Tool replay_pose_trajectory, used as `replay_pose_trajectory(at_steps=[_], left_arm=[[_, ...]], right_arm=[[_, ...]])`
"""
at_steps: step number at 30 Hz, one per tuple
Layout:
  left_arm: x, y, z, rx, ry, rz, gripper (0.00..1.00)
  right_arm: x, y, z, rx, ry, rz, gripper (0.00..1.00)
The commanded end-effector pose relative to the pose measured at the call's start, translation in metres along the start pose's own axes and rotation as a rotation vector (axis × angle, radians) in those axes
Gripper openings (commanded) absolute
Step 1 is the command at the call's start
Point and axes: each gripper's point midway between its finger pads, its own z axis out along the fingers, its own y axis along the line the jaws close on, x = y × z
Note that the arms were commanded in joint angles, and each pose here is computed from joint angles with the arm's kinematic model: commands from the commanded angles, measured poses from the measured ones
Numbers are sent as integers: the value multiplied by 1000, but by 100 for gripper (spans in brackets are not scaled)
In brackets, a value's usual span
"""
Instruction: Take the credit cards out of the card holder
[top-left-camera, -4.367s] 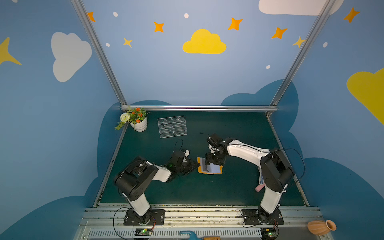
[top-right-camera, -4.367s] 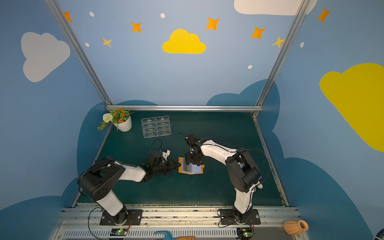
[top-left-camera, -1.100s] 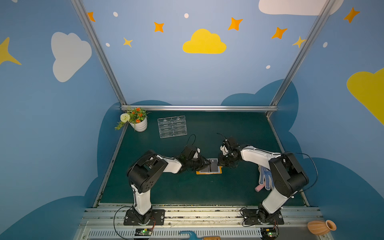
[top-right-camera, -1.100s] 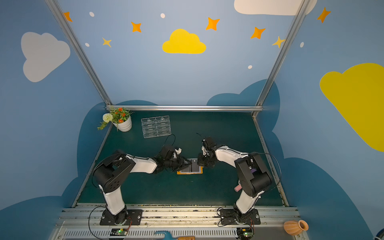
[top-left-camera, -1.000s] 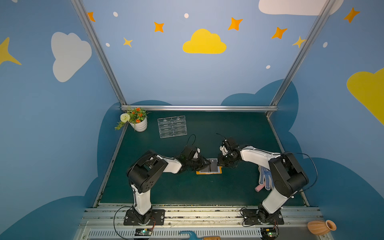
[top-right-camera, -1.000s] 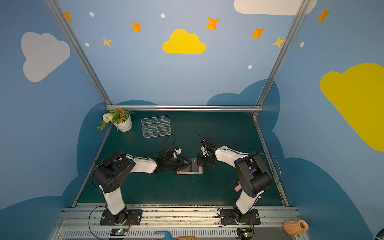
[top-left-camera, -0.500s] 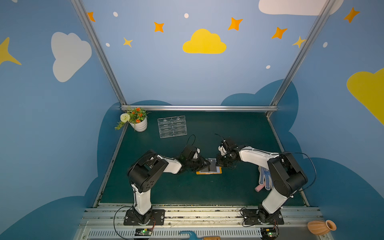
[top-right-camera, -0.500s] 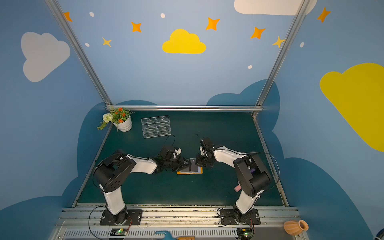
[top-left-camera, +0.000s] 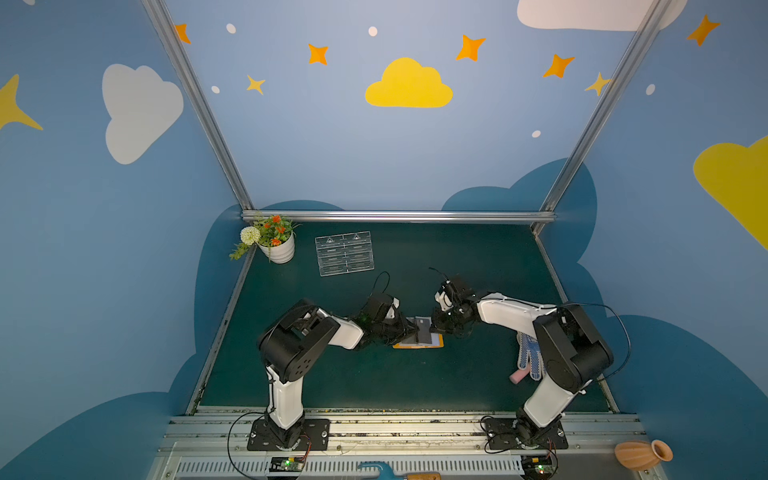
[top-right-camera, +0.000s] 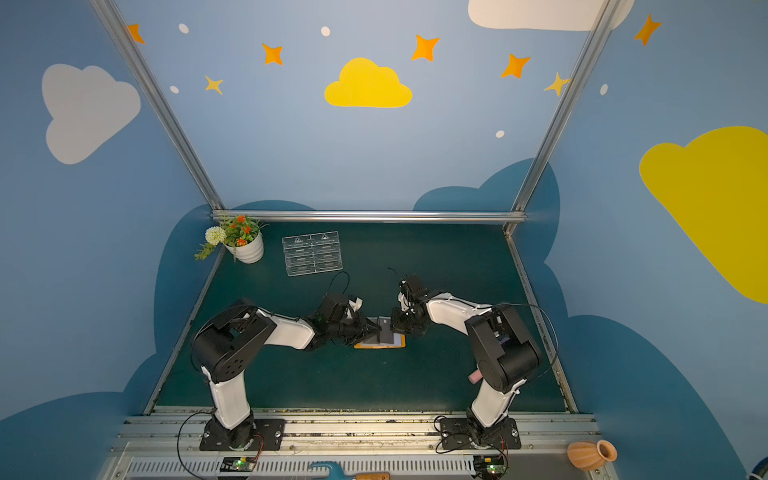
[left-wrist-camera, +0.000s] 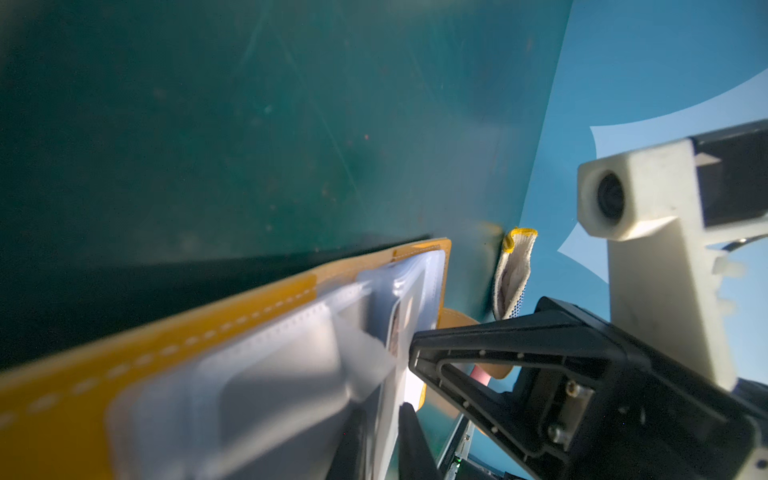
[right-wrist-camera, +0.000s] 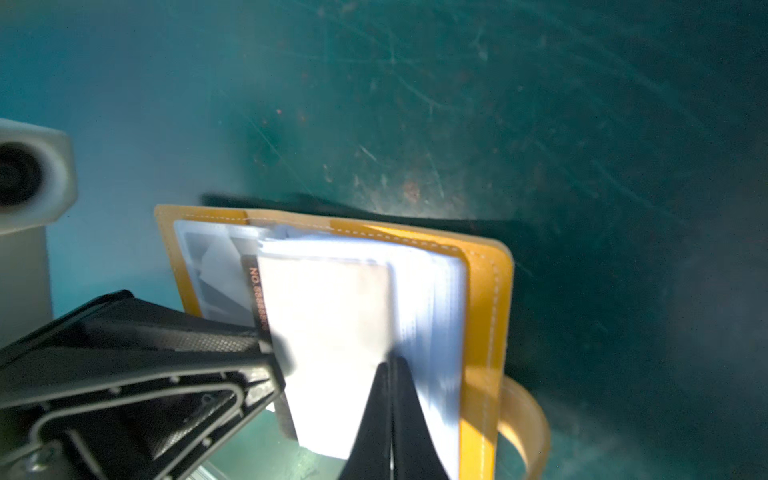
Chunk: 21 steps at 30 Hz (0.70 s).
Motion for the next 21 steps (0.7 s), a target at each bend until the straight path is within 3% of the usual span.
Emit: replay_pose_trajectory(at_steps=[1,7,21], left_arm=[[8,23,5,-54,21,-34,11],[11,28,6,-58,29,-40,4],[-4,34,-18,-51,-22,-44,4]], right_arm=[[23,-21,16,73,81,26,0],[24,-22,17,75,86,28,0],[27,-29,19,102,98,41,0]])
